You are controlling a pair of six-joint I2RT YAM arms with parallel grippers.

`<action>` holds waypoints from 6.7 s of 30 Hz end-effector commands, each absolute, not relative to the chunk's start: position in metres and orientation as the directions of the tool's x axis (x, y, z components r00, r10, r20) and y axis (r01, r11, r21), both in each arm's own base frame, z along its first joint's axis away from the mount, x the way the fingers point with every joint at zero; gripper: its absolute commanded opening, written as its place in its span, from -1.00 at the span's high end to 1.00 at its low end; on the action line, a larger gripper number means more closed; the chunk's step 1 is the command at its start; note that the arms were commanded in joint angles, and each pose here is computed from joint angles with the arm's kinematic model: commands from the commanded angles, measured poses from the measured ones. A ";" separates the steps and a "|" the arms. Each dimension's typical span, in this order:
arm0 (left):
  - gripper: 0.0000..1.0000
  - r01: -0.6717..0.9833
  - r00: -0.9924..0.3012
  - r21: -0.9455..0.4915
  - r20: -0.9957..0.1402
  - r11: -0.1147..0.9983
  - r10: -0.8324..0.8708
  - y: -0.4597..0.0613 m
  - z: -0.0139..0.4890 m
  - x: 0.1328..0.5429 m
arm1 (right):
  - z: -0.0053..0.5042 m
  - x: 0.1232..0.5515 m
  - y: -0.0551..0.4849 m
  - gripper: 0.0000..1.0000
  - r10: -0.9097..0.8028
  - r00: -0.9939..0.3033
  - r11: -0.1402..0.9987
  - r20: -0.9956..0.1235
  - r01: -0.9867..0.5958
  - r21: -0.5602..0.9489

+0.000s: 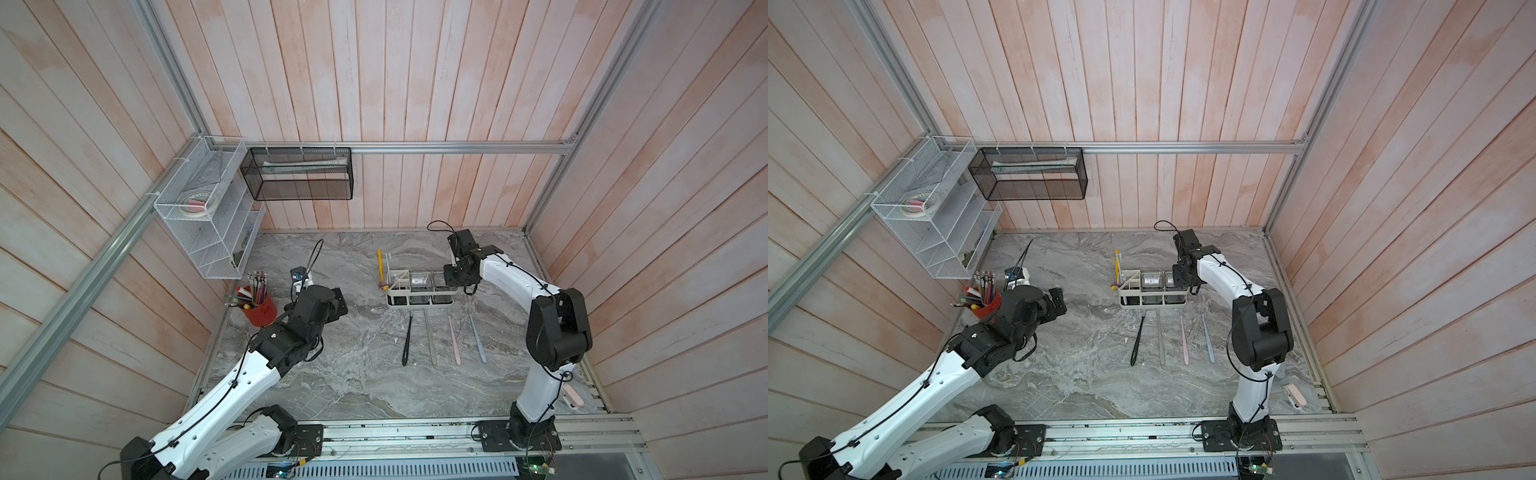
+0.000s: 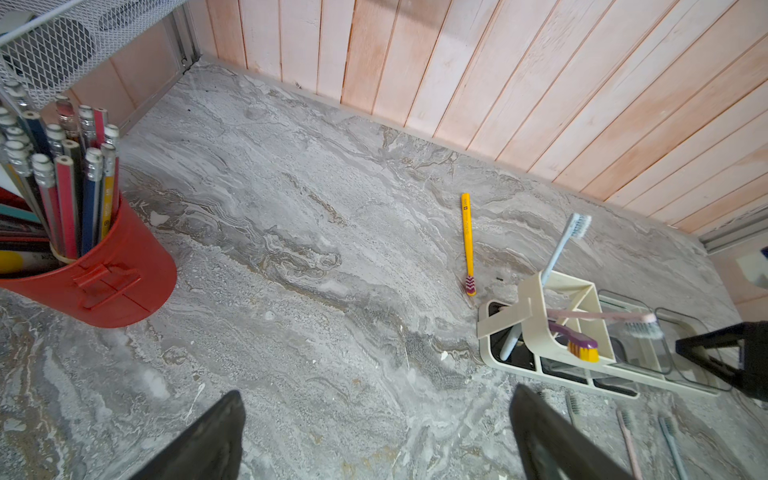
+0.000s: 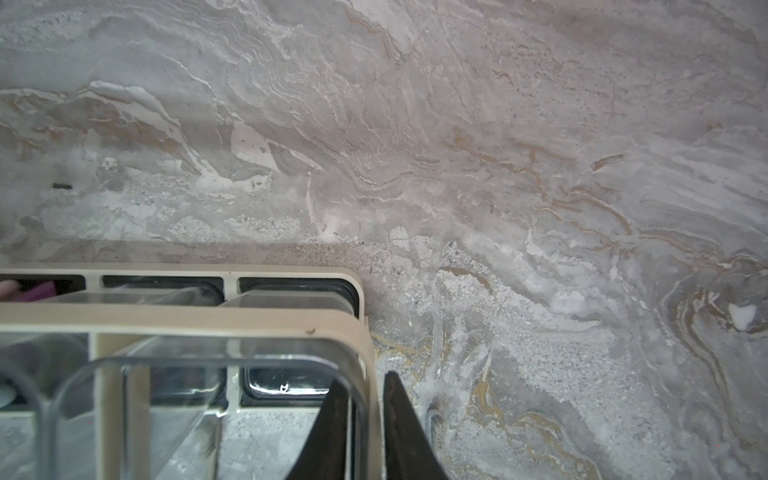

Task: Place the toothbrush into the toothbrush holder
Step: Move the toothbrush holder to the center of the board, then pick up the toothbrush from the center of the board.

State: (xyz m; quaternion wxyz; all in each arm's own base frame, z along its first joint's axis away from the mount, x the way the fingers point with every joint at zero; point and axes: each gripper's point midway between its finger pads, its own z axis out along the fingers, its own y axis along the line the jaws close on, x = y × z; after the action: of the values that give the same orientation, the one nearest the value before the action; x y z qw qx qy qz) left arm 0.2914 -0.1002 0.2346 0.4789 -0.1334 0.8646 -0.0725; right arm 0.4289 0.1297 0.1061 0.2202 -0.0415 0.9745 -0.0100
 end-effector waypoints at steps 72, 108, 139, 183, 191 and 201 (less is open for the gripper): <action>-0.51 0.055 -0.877 -0.025 -0.480 0.998 0.036 -0.238 0.022 0.574 | 0.378 0.276 0.136 -0.81 -0.037 -0.487 0.965 -0.873 -0.245 0.096; 1.00 -0.043 -0.820 -0.079 -0.566 0.996 -0.080 -0.210 0.110 0.568 | 0.364 0.265 0.159 -0.82 -0.036 -0.520 0.935 -0.854 -0.320 0.156; 1.00 0.033 -0.734 -0.774 -0.449 0.632 -0.510 -0.211 0.291 0.303 | 0.275 0.182 0.339 -0.78 -0.015 -0.620 0.558 -0.785 -0.656 0.508; 1.00 -0.379 -0.802 -0.753 -0.022 0.538 -0.597 -0.237 0.223 0.279 | 0.254 0.167 0.300 -0.85 -0.253 -0.213 0.763 -0.944 -0.643 -0.059; 1.00 -0.455 -0.789 -0.796 0.152 0.400 -0.596 -0.250 0.225 0.276 | 0.270 0.141 0.303 -0.83 -0.128 -0.022 0.699 -0.991 -0.711 -0.075; 1.00 -0.461 -0.812 -0.821 0.237 0.337 -0.534 -0.268 0.237 0.265 | 0.270 0.129 0.296 -0.87 -0.081 0.299 0.693 -0.951 -0.669 -0.270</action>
State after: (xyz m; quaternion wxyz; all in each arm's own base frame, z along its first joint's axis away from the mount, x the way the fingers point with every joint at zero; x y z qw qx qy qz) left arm 0.2714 -0.2600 0.2243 0.0496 -0.3177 0.8264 -0.4623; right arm 0.1239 0.3020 0.2240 0.6658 -0.3823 0.6082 0.2014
